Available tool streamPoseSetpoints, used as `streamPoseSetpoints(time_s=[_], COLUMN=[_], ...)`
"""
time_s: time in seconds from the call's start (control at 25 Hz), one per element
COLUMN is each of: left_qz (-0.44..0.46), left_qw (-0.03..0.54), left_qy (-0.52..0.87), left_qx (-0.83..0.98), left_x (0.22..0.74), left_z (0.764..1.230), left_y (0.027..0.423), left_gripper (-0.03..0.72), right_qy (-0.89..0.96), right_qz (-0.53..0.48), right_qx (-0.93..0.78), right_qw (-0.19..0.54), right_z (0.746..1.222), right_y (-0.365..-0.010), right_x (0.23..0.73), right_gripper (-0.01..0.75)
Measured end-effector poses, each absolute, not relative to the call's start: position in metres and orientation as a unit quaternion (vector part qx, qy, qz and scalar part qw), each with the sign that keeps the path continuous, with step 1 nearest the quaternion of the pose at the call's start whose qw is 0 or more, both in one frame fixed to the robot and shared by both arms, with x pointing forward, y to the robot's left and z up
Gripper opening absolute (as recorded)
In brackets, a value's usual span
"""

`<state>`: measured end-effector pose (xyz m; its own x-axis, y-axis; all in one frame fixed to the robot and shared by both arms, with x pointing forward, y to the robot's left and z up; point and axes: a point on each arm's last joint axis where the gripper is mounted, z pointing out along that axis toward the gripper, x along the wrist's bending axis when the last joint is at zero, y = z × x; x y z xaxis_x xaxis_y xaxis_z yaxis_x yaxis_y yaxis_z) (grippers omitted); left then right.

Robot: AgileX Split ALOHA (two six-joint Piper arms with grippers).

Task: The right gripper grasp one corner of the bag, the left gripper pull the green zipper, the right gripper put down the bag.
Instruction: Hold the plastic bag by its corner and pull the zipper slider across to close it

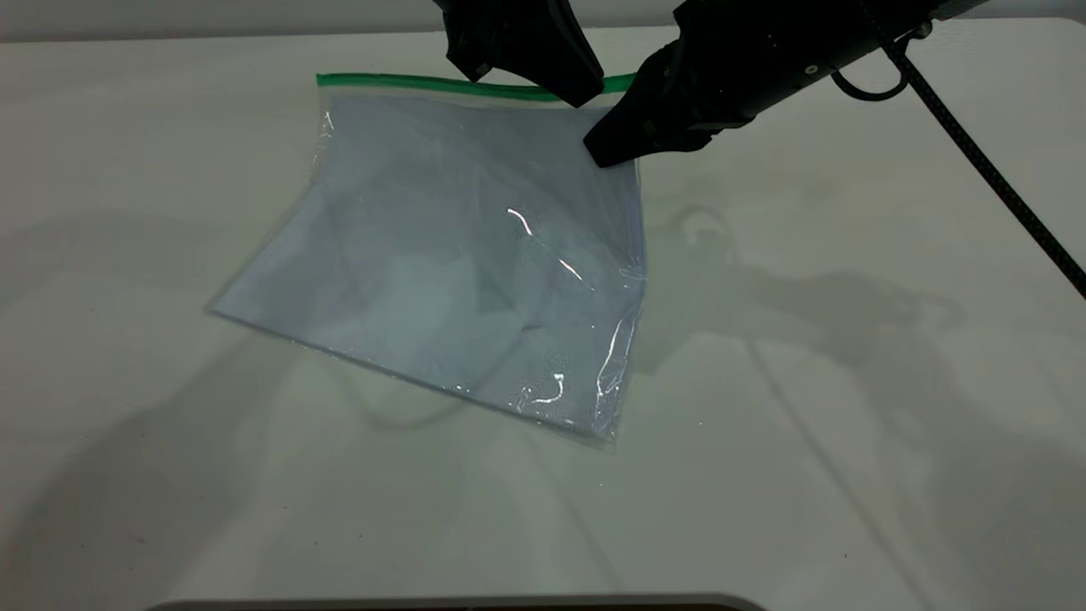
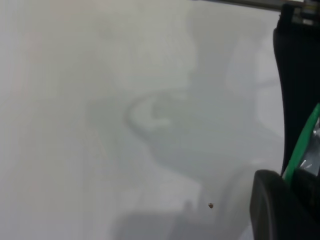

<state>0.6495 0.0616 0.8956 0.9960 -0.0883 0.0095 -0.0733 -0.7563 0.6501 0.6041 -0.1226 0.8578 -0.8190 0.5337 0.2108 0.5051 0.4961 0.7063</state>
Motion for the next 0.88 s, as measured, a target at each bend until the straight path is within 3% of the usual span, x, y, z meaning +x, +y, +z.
streamPoseSetpoints(time_s=[0.6,0.88], left_qz=[-0.014,-0.004], left_qw=[0.349,0.321], left_qy=[0.012,0.040], left_qx=[0.937,0.946], left_x=[0.662,0.673], left_z=[0.898,0.894], left_y=[0.083,0.108], left_gripper=[0.066,0.066], right_qy=[0.821,0.809], right_qz=[0.442,0.445], right_qx=[0.361,0.384], right_qw=[-0.007,0.002], right_z=[0.867,0.870], right_y=[-0.162,-0.183], right_x=[0.619,0.625], right_gripper=[0.035,0.035])
